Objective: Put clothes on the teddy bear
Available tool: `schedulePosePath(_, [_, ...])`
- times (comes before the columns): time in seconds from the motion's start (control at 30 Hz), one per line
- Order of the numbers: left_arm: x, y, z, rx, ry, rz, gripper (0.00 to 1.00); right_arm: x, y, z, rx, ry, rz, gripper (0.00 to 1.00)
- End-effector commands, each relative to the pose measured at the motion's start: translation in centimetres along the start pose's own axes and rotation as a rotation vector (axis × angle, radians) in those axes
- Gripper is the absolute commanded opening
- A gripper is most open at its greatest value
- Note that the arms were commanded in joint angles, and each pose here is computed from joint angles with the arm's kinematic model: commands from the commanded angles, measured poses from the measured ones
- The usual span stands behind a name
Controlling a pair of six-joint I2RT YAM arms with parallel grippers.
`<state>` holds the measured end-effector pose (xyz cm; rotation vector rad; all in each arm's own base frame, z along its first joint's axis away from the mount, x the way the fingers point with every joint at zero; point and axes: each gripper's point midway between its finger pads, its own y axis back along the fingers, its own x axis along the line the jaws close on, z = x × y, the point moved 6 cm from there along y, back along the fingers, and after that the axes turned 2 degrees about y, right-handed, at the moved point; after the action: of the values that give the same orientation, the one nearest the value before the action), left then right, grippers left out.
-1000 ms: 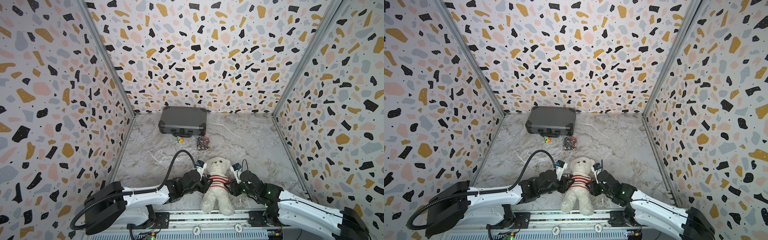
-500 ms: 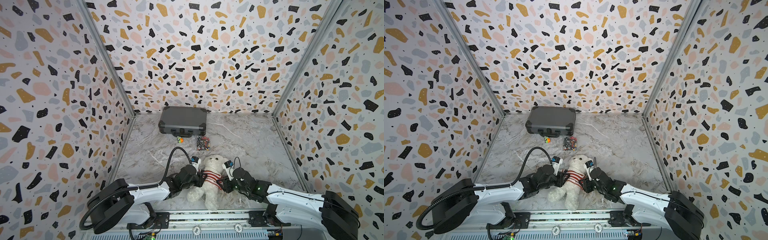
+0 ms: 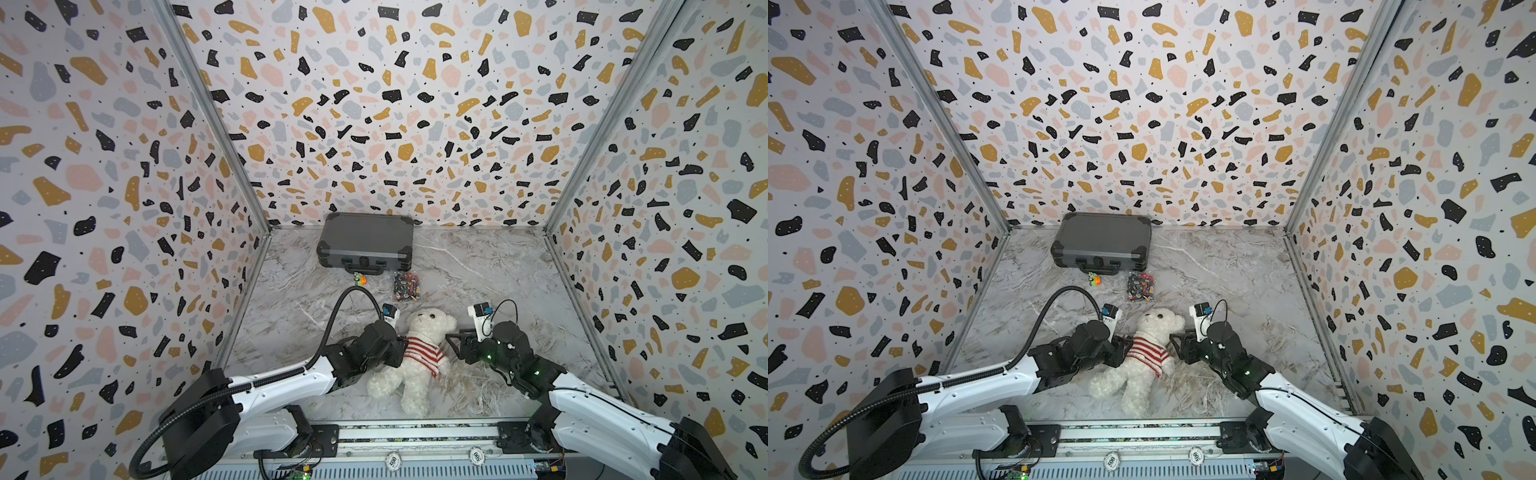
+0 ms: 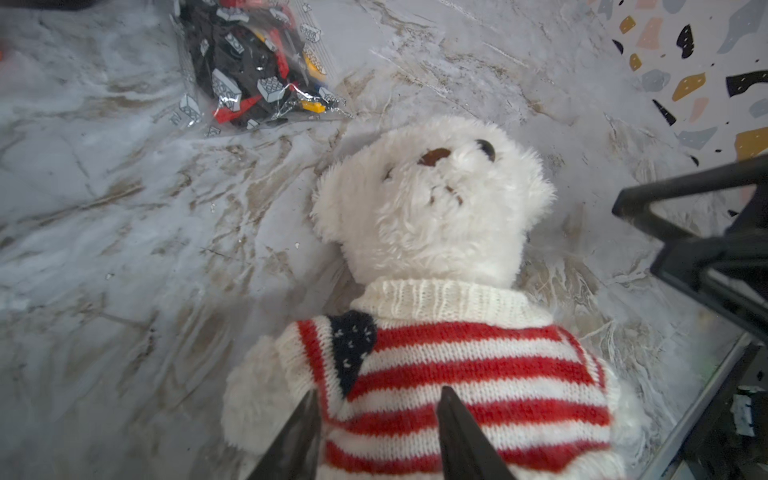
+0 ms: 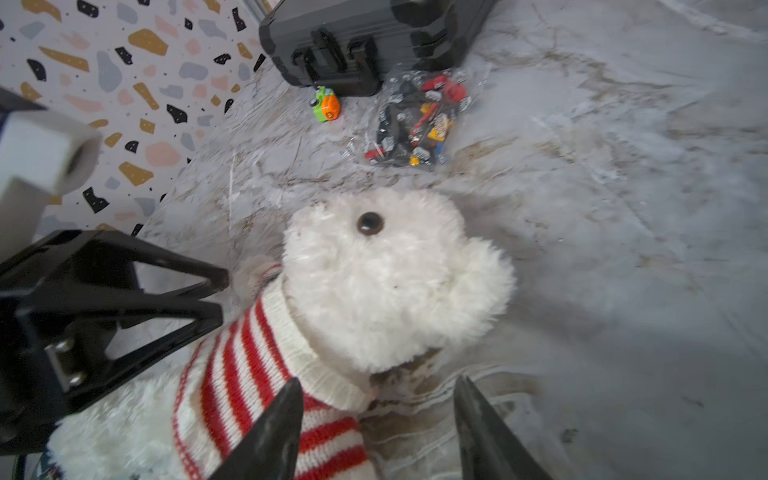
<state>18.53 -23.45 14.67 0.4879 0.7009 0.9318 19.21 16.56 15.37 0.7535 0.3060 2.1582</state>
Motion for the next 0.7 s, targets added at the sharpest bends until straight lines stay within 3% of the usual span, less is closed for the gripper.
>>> schedulePosePath(0.0, [-1.7, 1.3, 1.4, -0.038, -0.058, 0.077, 0.53, -0.9, 0.7, 0.4, -0.005, 0.03, 0.007, 0.62])
schedulePosePath(0.07, [-3.1, 1.7, 1.8, -0.05, -0.076, 0.094, 0.54, -1.7, 1.1, 0.8, -0.023, 0.03, -0.015, 0.65])
schedulePosePath(0.2, [-5.7, 1.6, 1.8, -0.056, -0.124, 0.102, 0.59, -3.3, 2.0, 1.3, -0.056, 0.021, -0.058, 0.86])
schedulePosePath(0.67, [-12.9, -2.8, -1.6, 0.045, -0.334, 0.144, 0.76, -7.5, 2.8, 0.6, -0.111, -0.104, -0.105, 0.95])
